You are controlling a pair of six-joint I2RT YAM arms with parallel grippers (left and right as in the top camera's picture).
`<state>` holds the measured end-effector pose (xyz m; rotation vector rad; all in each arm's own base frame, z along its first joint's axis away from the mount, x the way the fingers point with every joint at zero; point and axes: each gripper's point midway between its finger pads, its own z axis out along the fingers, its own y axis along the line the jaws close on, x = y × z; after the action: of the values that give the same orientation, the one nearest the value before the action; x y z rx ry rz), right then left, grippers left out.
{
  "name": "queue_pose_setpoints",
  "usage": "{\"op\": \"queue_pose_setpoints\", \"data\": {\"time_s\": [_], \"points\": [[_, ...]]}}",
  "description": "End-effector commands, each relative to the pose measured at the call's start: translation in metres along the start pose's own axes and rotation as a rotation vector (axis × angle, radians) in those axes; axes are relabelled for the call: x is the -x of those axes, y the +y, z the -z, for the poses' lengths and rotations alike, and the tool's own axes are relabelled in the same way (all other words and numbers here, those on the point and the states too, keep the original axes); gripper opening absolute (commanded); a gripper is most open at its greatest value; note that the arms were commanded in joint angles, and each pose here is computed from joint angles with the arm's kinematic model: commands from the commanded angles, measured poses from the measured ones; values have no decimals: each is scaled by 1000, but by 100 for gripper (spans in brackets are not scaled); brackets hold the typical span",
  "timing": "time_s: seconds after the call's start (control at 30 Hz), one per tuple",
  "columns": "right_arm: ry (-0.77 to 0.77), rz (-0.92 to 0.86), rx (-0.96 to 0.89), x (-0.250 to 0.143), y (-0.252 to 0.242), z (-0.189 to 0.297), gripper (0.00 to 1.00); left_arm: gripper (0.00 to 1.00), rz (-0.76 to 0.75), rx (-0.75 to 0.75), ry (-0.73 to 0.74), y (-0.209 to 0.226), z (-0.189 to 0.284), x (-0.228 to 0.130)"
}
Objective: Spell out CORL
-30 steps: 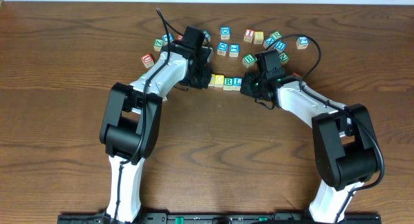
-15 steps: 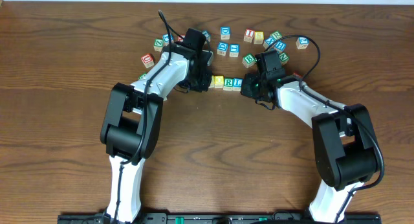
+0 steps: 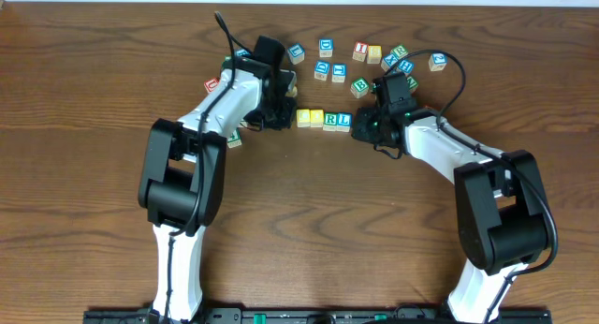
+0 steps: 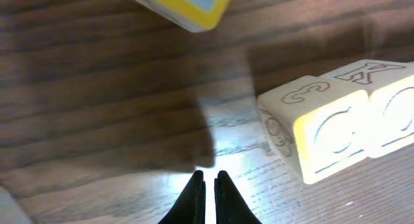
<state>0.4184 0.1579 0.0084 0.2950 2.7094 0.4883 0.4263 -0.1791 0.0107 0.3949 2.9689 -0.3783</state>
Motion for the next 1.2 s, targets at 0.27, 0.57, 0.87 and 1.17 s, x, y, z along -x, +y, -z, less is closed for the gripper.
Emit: {"op": "queue_pose_setpoints", "data": {"time_s": [0.27, 0.57, 0.87, 1.17], "points": [[19, 164, 35, 9, 36, 52, 21, 8, 28, 14, -258, 10, 150, 19], [0, 201, -26, -16, 70, 47, 29, 9, 105, 64, -505, 39, 277, -6], [27, 225, -112, -24, 81, 47, 30, 9, 189, 95, -518, 72, 287, -14], [141, 261, -250, -25, 81, 15, 28, 9, 194, 94, -502, 74, 281, -13]]}}
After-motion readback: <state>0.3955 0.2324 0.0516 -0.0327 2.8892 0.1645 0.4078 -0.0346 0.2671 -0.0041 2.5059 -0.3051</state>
